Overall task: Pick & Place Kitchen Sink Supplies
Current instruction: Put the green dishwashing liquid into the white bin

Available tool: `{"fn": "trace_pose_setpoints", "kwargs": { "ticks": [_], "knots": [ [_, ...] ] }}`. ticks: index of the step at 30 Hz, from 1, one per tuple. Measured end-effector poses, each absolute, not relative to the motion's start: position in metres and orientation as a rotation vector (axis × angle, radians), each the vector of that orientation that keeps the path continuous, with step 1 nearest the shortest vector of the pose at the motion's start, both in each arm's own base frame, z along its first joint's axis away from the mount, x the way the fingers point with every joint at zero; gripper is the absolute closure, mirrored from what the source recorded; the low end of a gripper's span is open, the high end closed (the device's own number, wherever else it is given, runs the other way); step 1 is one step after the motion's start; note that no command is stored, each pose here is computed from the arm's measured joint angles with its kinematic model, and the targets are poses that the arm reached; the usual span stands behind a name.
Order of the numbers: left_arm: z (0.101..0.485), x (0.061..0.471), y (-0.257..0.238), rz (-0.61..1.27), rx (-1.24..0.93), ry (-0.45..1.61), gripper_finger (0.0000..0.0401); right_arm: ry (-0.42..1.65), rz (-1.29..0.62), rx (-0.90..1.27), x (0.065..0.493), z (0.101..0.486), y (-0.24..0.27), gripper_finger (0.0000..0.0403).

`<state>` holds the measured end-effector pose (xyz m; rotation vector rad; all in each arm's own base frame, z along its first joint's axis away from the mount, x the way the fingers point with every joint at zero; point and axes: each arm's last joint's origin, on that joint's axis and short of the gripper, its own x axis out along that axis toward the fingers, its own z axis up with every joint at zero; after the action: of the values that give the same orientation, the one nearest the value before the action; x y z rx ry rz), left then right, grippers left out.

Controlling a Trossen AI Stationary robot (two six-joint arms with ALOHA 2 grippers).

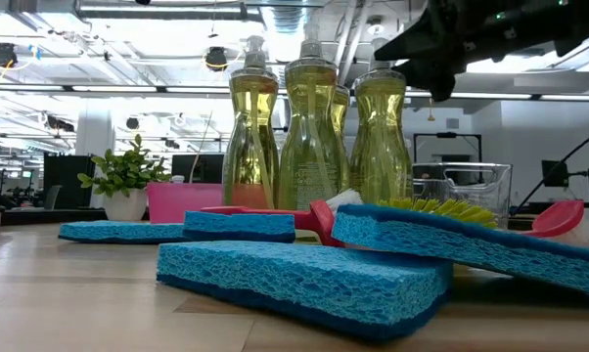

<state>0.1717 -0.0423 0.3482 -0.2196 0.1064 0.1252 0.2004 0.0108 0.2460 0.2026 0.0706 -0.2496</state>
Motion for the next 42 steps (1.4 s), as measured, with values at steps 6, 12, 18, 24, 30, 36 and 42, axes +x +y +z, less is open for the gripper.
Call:
{"fn": "trace_pose_setpoints", "kwargs": {
  "ticks": [6,12,18,24,30,36,42],
  "knots": [
    [0.348,0.172,-0.042,0.125,-0.22,0.106,0.0297,0.035,-0.252,0.187,0.208,0.245,0.01,0.0185],
    [0.348,0.172,-0.042,0.126,-0.219,0.107,0.0297,0.022,-0.257,0.165,0.208,0.247,0.01,0.0198],
    [0.348,0.172,-0.042,0.126,-0.219,0.107,0.0297,0.024,-0.282,0.164,0.208,0.247,0.008,0.0242],
    [0.348,0.172,-0.042,0.126,-0.22,0.107,0.0297,0.019,-0.295,0.158,0.208,0.247,0.006,0.0299],
    [0.348,0.172,-0.042,0.126,-0.22,0.106,0.0297,0.005,-0.292,0.219,0.208,0.248,0.007,0.0296],
    [0.348,0.172,-0.042,0.126,-0.22,0.106,0.0297,0.031,-0.27,0.225,0.211,0.259,0.011,0.0285],
    [0.348,0.172,-0.042,0.126,-0.219,0.107,0.0297,0.136,-0.248,0.163,0.215,0.283,0.017,0.0299]
  ]
}}
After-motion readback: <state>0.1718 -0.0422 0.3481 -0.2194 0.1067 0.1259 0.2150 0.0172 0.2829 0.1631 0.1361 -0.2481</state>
